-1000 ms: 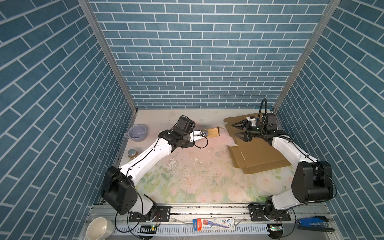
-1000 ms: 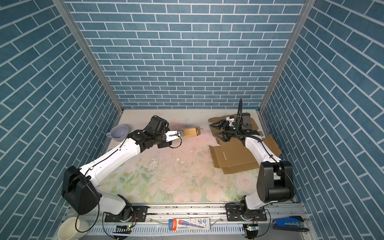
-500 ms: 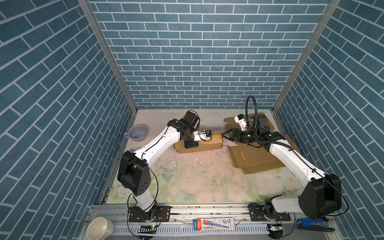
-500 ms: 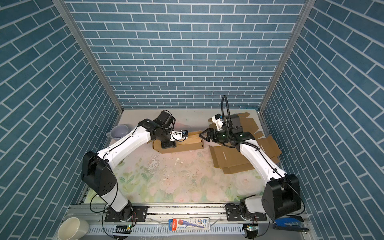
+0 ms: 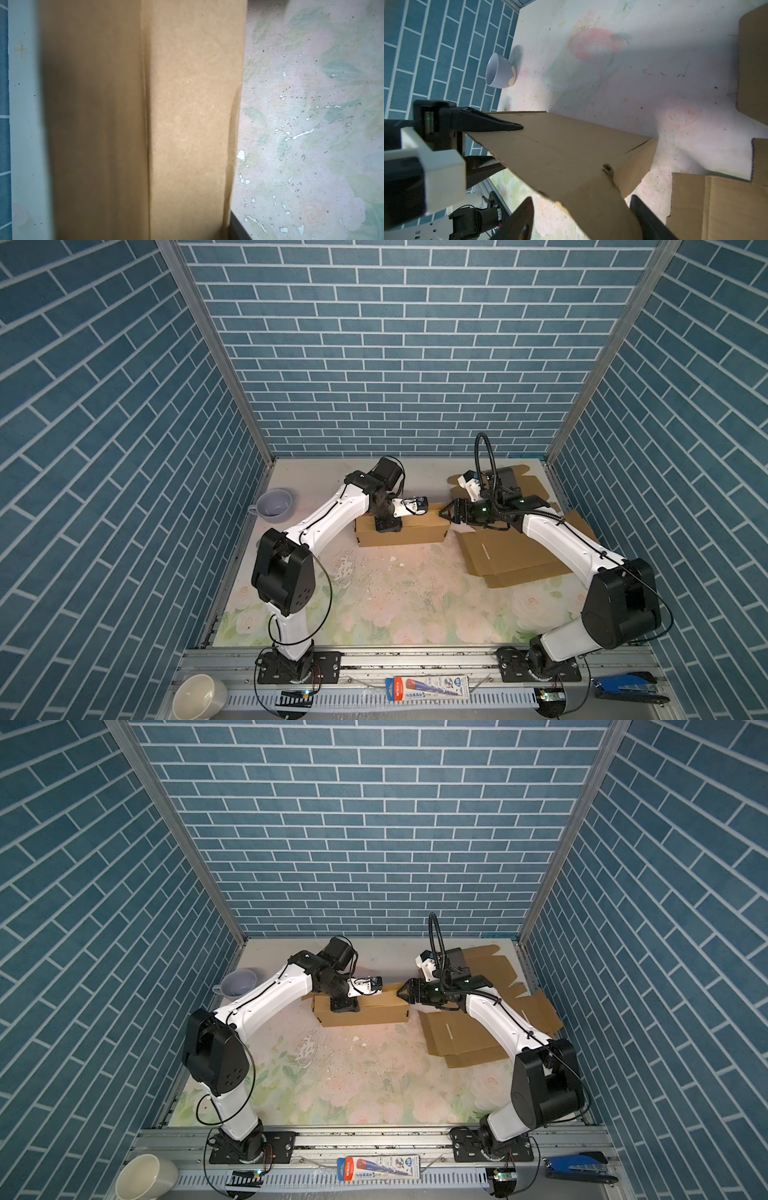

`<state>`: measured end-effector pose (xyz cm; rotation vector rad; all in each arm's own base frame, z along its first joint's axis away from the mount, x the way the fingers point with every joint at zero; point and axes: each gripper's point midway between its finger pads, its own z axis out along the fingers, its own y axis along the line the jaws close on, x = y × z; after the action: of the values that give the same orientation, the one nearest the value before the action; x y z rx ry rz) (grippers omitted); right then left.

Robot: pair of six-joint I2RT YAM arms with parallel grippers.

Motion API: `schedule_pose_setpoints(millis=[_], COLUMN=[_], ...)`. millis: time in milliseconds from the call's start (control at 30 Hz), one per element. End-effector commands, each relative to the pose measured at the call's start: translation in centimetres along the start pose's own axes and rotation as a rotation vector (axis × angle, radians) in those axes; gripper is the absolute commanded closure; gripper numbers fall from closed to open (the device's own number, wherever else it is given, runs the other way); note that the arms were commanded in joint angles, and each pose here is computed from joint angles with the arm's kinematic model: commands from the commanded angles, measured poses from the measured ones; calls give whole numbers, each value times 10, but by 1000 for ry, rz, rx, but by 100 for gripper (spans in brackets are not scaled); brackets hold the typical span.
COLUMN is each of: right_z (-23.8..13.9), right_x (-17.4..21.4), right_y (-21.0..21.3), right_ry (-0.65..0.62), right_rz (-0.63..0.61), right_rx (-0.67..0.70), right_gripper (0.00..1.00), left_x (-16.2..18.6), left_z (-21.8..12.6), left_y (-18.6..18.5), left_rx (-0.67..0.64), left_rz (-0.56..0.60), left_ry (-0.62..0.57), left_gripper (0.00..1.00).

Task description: Fold the paper box

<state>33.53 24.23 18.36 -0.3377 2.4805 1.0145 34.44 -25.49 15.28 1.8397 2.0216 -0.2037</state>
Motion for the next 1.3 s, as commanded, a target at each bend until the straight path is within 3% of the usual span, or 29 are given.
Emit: schedule_pose_setpoints(millis=[0,133,267,467,733,967,1267], right_z=[8,19,20,-13,-29,-23,-17], right_x=[-1,5,4,-9,-10,-22,-23], right_y=[-19,-35,-34,-14,-25,-15,-12], right_ry=[-1,32,42,23,151,166,191], right_rz=[-28,7,17,-91,-300,-388,-402], right_rx=[84,123,119,127,343,399,411], right_gripper=[37,51,56,37,39,52,78], left_x=[15,15,16,18,17,17,17], left_z=[21,26,32,38,41,41,41], left_y=[-14,-12,-9,-7,-5,-5,-5], left_rx=[102,98,98,90,93,93,95], left_rz=[-32,-32,-34,-32,-33,-33,-34], left_ry=[43,42,44,52,48,45,39], left_gripper=[52,54,55,56,57,57,58])
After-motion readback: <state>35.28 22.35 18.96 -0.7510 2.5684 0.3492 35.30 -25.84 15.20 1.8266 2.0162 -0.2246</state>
